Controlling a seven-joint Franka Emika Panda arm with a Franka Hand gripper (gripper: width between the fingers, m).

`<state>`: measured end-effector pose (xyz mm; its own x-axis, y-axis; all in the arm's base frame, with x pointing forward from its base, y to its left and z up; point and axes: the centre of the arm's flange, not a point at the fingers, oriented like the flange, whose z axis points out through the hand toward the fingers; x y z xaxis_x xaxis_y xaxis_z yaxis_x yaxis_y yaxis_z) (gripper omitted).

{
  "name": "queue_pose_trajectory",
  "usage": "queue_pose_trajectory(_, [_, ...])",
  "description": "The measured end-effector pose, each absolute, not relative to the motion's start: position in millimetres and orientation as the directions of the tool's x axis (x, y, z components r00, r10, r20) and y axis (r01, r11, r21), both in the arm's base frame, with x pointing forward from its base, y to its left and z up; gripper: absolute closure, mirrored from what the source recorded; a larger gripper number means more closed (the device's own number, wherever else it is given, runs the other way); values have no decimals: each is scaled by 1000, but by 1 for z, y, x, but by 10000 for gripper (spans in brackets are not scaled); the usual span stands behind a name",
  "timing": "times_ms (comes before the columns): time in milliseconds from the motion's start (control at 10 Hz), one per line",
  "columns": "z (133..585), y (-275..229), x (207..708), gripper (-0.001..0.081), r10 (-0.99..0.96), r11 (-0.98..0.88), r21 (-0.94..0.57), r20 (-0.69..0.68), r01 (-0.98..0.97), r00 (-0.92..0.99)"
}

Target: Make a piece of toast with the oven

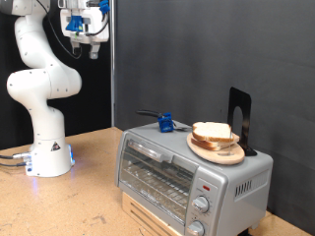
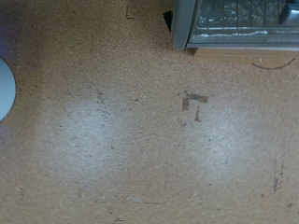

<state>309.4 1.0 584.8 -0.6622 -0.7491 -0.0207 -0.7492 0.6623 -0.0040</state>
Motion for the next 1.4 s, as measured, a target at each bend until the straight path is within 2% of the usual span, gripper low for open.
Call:
queue_pose_trajectory(400, [578, 15, 320, -2, -969, 246, -27, 11, -969, -247])
queue_pose_trajectory(600, [584, 16, 318, -2, -966, 258, -51, -24, -965, -258])
queue_pose_trajectory(800, [591, 9, 325, -2, -996, 34, -117, -82, -993, -24])
queue_pose_trajectory(1100, [578, 7, 368, -2, -945, -314, -143, -49, -939, 323])
queue_pose_trajectory(1200, [578, 6, 366, -2, -955, -280, -138, -61, -950, 290])
queue_pose_trajectory(1400, [577, 2, 353, -2, -880, -460, -126, -70, -879, 470])
